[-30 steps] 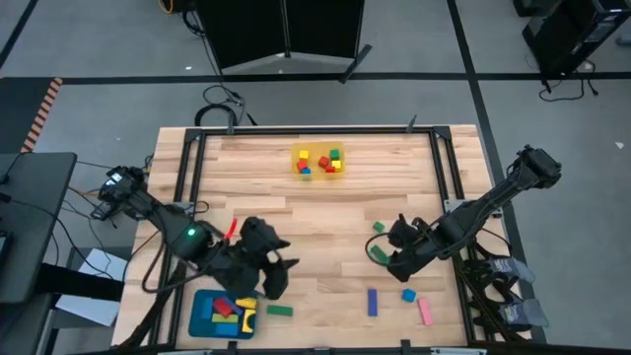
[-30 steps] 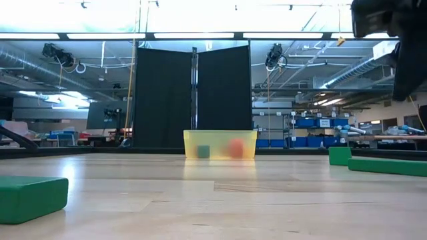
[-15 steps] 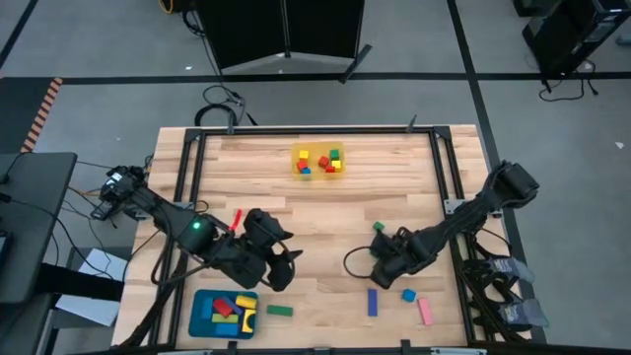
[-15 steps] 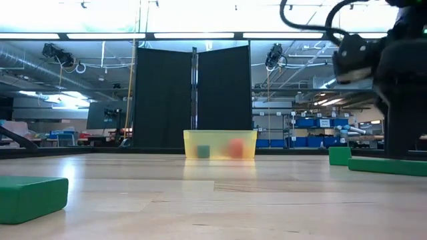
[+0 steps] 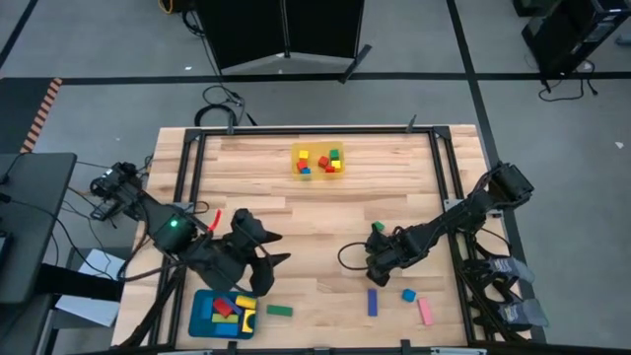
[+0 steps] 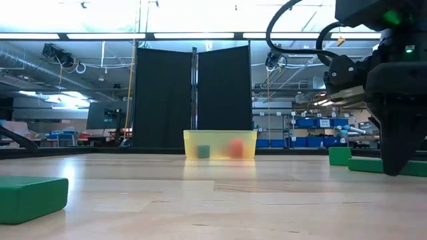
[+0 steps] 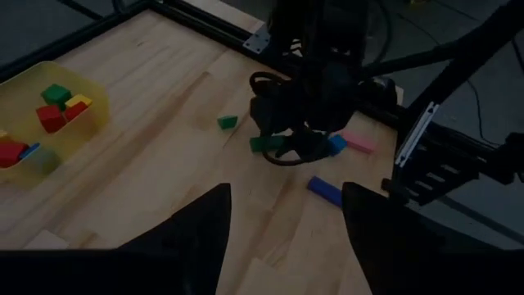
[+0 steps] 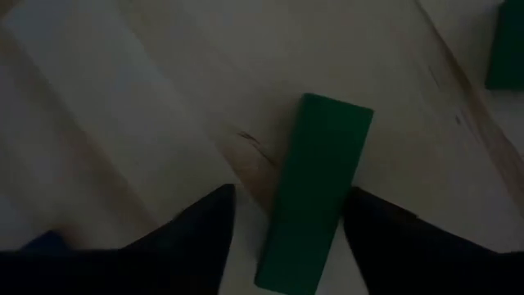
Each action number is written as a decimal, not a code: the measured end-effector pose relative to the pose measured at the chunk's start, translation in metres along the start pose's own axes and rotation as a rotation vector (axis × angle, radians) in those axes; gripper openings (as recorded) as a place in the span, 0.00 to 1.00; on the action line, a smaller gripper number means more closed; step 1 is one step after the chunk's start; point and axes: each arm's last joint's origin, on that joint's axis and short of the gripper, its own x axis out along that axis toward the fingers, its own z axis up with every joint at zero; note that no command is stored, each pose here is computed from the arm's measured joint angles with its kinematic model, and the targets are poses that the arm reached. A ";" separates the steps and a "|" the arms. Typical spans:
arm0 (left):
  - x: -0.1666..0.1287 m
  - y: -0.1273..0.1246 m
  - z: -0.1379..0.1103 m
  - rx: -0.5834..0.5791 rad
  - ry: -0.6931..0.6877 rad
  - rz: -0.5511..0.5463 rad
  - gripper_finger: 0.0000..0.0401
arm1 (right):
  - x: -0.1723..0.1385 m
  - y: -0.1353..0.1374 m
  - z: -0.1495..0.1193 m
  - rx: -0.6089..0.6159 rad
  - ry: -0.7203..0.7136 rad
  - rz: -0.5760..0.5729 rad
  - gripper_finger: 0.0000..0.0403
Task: Sort blocks by size
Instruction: Put the green rectangular block into the blue bin
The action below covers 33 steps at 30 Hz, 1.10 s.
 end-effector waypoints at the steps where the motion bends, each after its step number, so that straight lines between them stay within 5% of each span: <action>1: -0.002 0.000 -0.001 -0.001 0.000 -0.001 0.60 | 0.000 0.000 0.000 -0.002 0.001 -0.001 0.54; 8: -0.012 -0.006 -0.008 -0.009 -0.011 -0.024 0.60 | 0.001 0.002 0.000 0.002 -0.001 0.019 0.28; 18: -0.022 -0.012 -0.014 -0.021 -0.031 -0.045 0.60 | -0.013 0.015 0.008 -0.033 -0.069 0.160 0.28; 27: -0.056 -0.018 0.006 -0.080 -0.173 -0.215 0.60 | -0.066 0.079 0.051 -0.097 -0.408 0.565 0.28; 33: -0.099 -0.014 0.026 -0.069 -0.342 -0.305 0.60 | -0.075 0.129 0.094 -0.147 -0.543 0.611 0.28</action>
